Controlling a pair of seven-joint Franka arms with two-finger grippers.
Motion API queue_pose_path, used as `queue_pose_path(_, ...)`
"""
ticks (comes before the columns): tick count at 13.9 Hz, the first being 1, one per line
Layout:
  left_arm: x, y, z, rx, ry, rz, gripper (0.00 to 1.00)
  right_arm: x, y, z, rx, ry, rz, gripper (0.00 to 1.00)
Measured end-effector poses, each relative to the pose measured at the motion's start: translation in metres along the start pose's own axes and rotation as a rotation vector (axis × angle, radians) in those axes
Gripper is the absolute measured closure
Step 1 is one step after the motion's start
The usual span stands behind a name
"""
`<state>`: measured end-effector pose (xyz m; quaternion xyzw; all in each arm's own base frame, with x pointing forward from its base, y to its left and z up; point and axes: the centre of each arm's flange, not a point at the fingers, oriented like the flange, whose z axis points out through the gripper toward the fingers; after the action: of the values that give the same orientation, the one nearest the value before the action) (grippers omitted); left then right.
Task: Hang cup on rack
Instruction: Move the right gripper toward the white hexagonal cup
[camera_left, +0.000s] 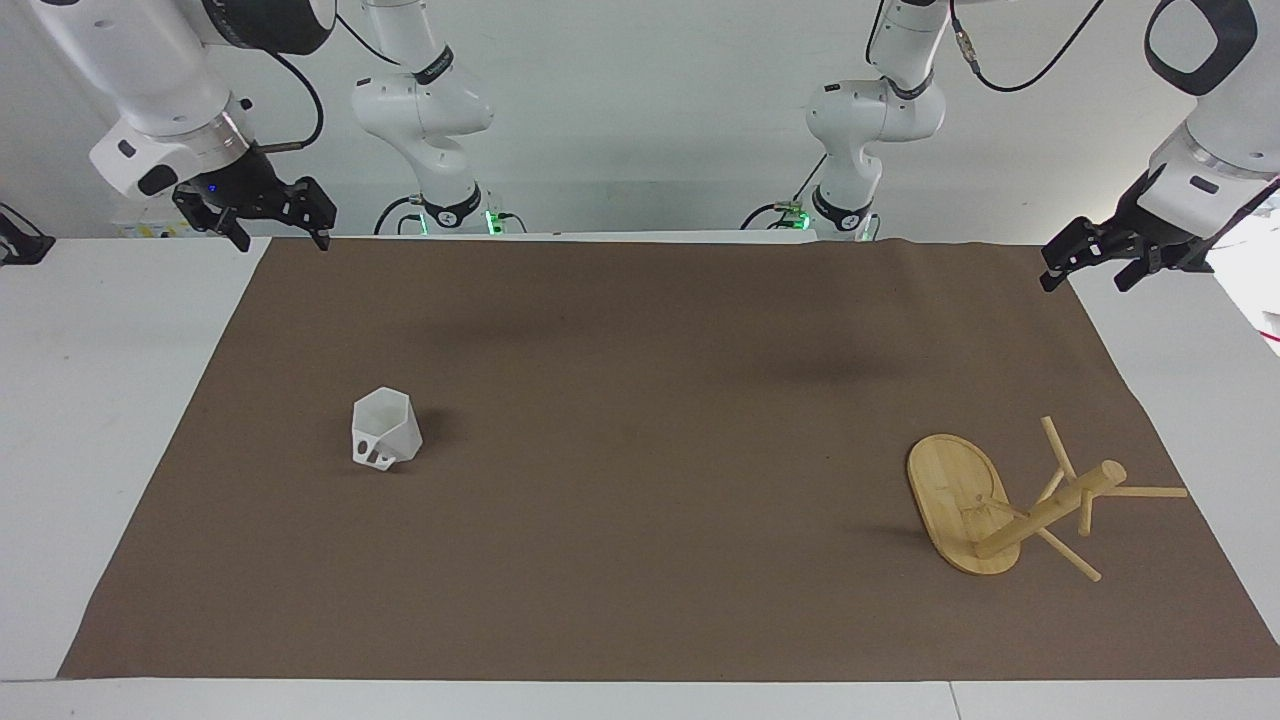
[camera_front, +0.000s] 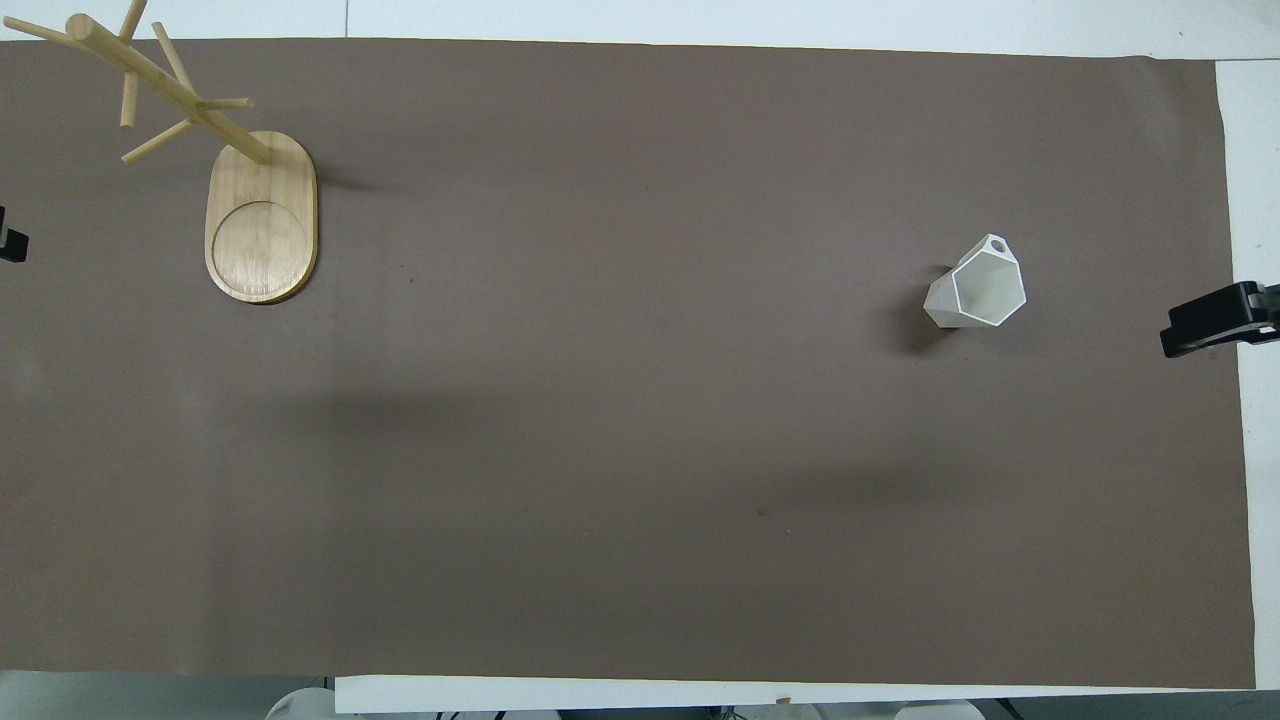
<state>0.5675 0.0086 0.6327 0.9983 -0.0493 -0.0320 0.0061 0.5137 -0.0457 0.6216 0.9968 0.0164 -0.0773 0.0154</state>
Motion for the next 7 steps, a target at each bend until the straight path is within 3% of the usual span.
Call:
queue_pose_path(5,-0.0004,-0.0001,0.0003,0.000,-0.003,0.000,0.00,0.0005,-0.0005,-0.0002,-0.001,0.004,-0.001,0.00)
queue_pose_path(7,-0.0011,0.0000,0.0009,-0.001,-0.010,-0.026,0.00,0.0007,-0.0008,0.0002,-0.001,0.003,-0.060,0.00)
